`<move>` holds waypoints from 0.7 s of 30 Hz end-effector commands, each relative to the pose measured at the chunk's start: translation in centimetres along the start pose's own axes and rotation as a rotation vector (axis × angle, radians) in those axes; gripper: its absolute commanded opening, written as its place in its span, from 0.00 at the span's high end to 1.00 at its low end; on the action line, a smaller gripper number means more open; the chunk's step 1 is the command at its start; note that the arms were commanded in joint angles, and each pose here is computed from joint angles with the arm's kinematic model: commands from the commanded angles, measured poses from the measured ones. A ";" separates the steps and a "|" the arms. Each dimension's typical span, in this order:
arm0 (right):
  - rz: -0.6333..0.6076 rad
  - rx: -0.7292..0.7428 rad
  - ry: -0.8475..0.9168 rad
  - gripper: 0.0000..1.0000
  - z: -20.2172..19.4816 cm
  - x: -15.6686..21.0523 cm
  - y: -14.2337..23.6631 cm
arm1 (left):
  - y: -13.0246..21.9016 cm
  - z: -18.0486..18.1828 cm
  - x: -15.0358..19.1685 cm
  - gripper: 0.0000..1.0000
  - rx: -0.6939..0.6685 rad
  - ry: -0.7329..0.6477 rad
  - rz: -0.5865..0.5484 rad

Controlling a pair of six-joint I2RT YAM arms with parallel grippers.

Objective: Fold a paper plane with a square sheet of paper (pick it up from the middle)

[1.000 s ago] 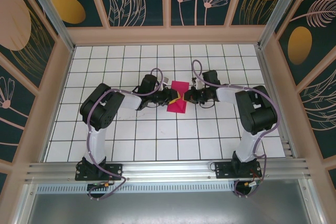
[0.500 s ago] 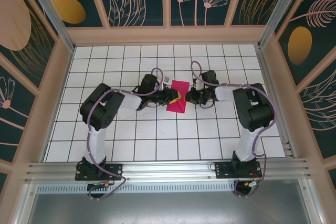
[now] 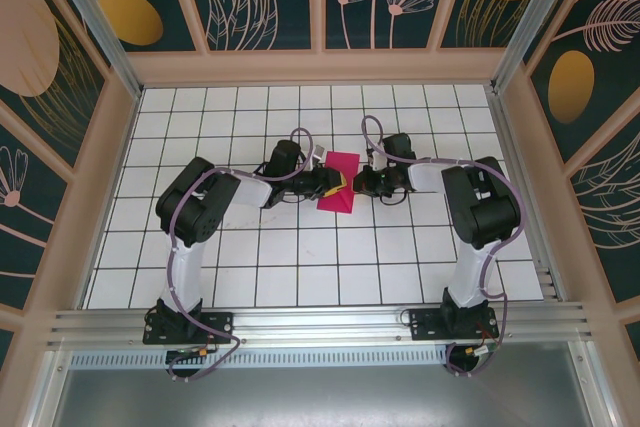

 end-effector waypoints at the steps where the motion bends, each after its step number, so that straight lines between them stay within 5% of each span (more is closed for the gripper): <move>1: -0.009 0.010 0.030 0.93 0.2 -0.8 -0.1 | -0.4 -0.4 -0.3 0.73 0.029 -0.028 0.010; 21: -0.042 -0.014 0.092 0.93 1.0 -1.4 0.2 | -0.6 0.1 -0.1 0.74 0.016 -0.027 0.021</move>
Point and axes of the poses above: each hand's point on the last joint's axis, 136 mm out from that joint toward the fingers, its own y axis back along the fingers, its own z axis along the line the jaws close on, x = y × z, the point moved 1 cm from there along y, back along the fingers, and after that the axes turned 10 degrees about -y, right-handed, at the moved point
